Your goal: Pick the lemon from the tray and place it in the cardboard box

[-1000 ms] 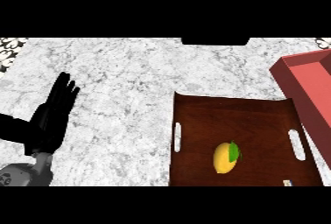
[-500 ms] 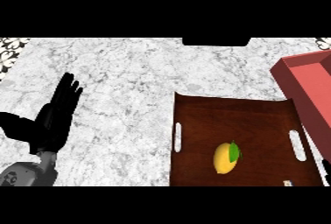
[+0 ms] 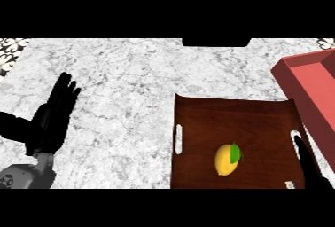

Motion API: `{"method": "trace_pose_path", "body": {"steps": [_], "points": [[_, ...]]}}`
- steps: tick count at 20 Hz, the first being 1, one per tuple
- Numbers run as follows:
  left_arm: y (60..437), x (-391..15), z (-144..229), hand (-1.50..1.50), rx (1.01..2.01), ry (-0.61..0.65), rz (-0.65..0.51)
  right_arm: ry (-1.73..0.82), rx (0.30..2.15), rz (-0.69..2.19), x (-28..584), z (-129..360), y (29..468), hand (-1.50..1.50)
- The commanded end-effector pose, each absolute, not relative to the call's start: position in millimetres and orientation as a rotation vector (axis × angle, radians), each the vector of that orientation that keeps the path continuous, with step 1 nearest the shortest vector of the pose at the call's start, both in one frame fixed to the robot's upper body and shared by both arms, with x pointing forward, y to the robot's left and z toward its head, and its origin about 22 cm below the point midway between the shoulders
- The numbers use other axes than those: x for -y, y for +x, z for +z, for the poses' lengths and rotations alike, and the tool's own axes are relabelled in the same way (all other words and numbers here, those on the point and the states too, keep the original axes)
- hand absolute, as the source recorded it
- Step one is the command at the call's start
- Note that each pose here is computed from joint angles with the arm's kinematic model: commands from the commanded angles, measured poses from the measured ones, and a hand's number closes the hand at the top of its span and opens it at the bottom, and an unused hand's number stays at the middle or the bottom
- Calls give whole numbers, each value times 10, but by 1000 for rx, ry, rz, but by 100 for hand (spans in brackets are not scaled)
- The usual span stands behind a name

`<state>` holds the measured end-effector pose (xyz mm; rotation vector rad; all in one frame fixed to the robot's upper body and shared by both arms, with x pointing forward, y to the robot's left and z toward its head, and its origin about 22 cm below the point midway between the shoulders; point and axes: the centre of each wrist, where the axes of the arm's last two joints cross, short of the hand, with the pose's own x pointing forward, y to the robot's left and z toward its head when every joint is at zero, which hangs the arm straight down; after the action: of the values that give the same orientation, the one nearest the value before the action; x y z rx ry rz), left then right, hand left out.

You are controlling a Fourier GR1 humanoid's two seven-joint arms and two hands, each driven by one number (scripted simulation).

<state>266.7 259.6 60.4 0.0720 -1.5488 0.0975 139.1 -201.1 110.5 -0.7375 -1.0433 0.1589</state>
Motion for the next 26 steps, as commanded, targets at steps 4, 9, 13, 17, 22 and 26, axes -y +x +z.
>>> {"method": "trace_pose_path", "body": {"steps": [4, 9, 13, 17, 22, 26], "points": [[2608, -2657, 584, 0, 1541, 61, 111, -776, 942, 114, 1702, 1126, 1438, -150], [2669, -2686, 540, 0, 1528, 45, 107, -752, 935, 102, 1712, 954, 1507, -150], [2709, -2736, 730, 0, 1566, 70, 108, -750, 899, 128, 1631, 867, 1751, -150], [2703, -2642, 594, 0, 1529, 58, 103, -782, 891, 138, 1552, 816, 1792, -150], [2454, -2668, 458, 0, 1537, 70, 117, -794, 865, 133, 1512, 677, 1745, -150], [2544, -2383, 386, 0, 1541, 33, 112, -790, 849, 125, 1687, 830, 1757, -150]]}}
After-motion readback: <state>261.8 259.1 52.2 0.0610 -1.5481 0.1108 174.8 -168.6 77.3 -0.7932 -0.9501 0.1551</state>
